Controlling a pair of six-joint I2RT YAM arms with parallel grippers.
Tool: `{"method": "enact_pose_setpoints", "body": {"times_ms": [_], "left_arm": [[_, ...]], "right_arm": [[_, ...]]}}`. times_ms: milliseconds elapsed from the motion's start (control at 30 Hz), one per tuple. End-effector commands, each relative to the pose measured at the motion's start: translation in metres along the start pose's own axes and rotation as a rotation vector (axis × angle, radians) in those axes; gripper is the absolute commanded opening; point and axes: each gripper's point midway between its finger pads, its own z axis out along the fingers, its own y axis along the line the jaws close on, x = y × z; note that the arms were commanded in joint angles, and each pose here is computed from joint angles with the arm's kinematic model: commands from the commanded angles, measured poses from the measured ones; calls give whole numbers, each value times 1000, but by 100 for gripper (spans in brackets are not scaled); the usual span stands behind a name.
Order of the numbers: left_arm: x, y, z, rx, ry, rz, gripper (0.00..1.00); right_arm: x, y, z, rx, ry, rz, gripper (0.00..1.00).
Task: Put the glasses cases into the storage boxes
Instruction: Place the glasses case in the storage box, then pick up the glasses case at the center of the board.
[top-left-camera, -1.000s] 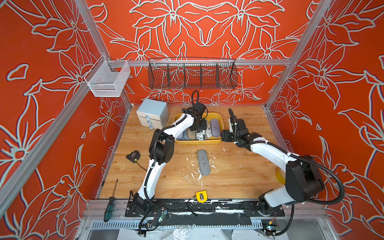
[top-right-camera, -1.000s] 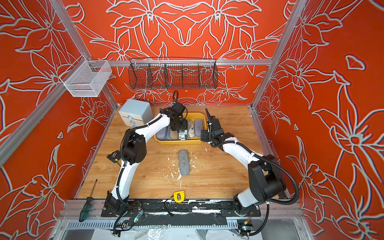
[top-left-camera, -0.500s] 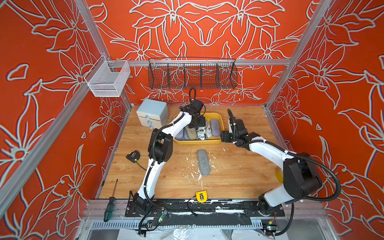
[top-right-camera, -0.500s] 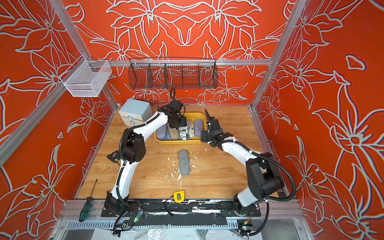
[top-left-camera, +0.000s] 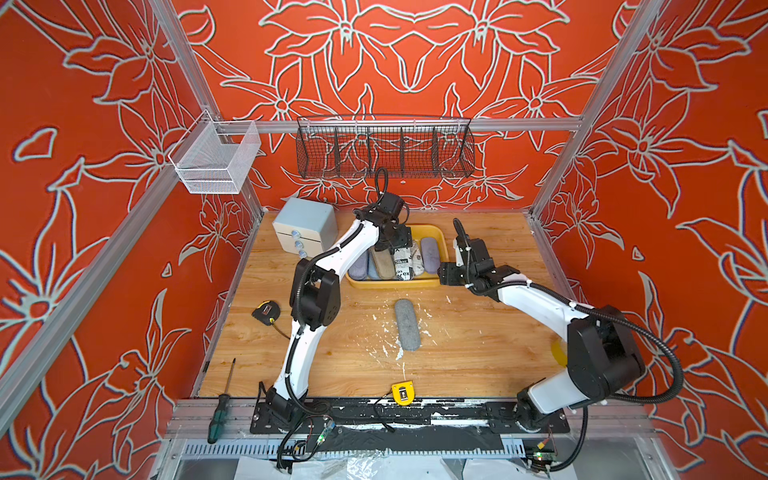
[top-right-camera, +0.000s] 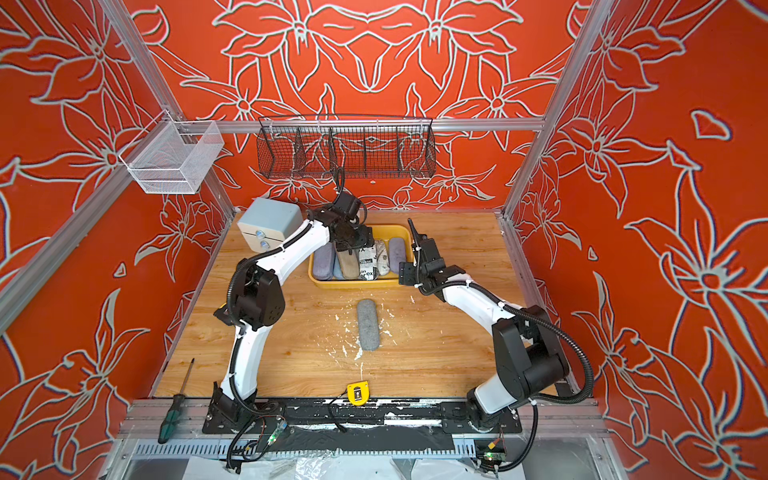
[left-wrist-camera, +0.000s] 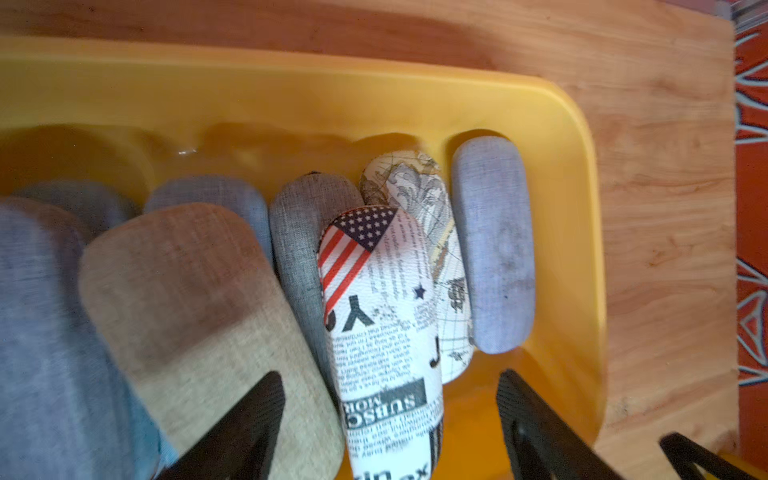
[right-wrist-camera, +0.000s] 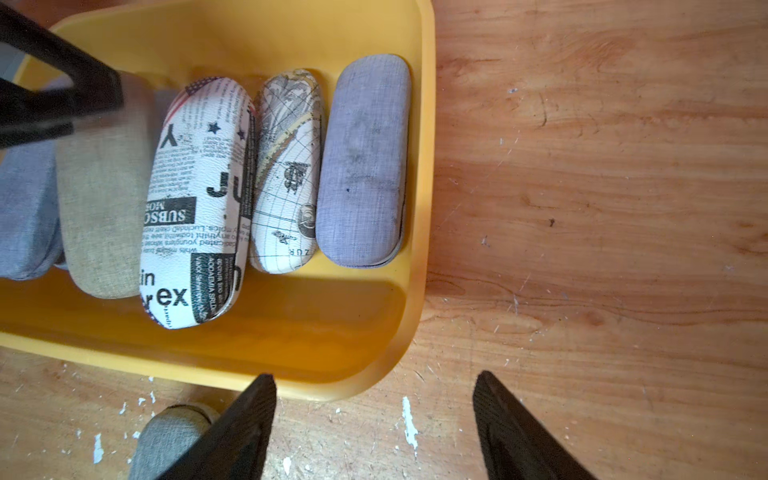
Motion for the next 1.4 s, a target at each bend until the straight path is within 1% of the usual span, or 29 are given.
{"method": "enact_pose_setpoints", "body": {"times_ms": [0,233,433,567,700,900,1200,1367], "left_arm": [[-15,-19,-48,72,-82,31,83],[-10,-22,-87,114,-143,40,84],[3,-9,-115,93,-195,45,86],[17,2,-124,77,-205,30,86],[37,16,-125,57,-199,9,86],[57,34,-124,16,-191,-10,86],[66,40,-115,13,-170,-20,87],[68,42,-109,3,-162,-22,87]], "right_arm": [[10,23,-7,-51,9,-31,79],[51,63,-4,-93,88,-97,82],[76,82,0,-110,139,-121,88],[92,101,4,-131,177,-156,90],[106,110,10,-134,212,-169,90],[131,126,13,-142,262,-198,90],[149,129,16,-104,305,-229,88],[157,125,21,-63,324,-237,83]]}}
